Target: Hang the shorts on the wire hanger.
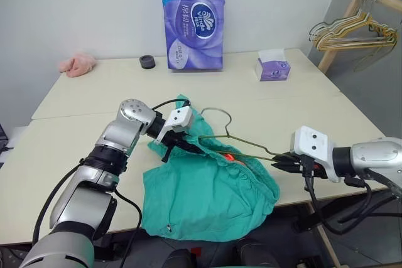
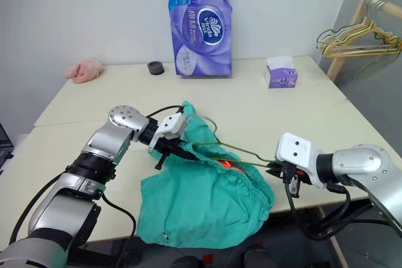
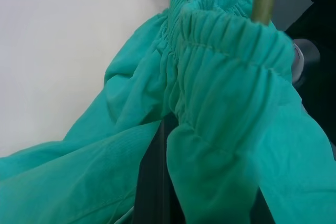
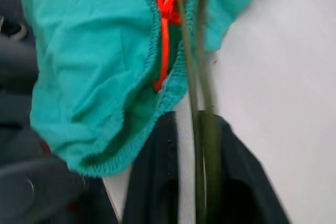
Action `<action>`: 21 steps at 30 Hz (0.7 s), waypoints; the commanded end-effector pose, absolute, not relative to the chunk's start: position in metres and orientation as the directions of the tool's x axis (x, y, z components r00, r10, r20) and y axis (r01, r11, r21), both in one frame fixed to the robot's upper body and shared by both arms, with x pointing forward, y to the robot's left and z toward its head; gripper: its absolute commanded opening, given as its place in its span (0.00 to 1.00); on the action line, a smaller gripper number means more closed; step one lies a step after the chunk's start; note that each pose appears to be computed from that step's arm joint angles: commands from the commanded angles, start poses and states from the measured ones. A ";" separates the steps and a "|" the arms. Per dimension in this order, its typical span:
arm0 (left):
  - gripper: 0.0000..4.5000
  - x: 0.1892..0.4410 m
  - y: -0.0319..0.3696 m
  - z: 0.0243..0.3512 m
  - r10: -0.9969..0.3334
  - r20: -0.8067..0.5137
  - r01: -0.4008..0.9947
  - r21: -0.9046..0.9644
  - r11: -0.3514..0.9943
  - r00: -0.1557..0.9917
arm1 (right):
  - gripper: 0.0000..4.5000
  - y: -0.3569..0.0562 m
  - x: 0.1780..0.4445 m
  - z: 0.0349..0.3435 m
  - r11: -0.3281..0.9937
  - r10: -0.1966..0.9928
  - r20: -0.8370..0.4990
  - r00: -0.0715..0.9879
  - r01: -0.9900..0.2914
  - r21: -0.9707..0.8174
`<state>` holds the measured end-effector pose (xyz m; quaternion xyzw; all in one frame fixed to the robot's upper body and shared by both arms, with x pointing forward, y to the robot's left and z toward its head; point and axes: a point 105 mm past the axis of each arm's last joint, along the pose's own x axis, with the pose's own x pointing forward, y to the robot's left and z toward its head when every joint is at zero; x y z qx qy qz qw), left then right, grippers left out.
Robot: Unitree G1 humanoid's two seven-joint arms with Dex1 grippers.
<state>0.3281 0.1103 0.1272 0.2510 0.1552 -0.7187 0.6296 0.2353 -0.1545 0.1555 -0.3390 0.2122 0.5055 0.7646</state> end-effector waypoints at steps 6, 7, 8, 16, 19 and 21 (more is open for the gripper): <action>0.00 0.342 0.127 0.133 -0.826 -0.562 0.986 0.157 -0.054 0.044 | 0.82 -0.242 0.228 0.161 0.519 0.466 -0.701 0.540 -0.808 -0.278; 0.00 0.342 0.128 0.133 -0.826 -0.561 0.986 0.158 -0.051 0.047 | 0.89 -0.245 0.224 0.159 0.555 0.475 -0.689 0.547 -0.794 -0.248; 0.00 0.342 0.128 0.133 -0.827 -0.560 0.986 0.157 -0.048 0.049 | 0.96 -0.240 0.214 0.153 0.606 0.526 -0.656 0.541 -0.780 -0.157; 0.00 0.347 0.126 0.139 -0.833 -0.551 0.986 0.159 -0.041 0.054 | 0.96 -0.177 0.190 0.093 0.760 0.618 -0.505 0.602 -0.622 0.188; 0.00 0.348 0.124 0.141 -0.833 -0.550 0.986 0.163 -0.044 0.054 | 0.96 -0.168 0.198 0.085 0.787 0.604 -0.489 0.630 -0.571 0.236; 0.00 0.348 0.123 0.142 -0.834 -0.549 0.985 0.163 -0.046 0.052 | 0.96 -0.162 0.199 0.082 0.788 0.608 -0.478 0.634 -0.552 0.271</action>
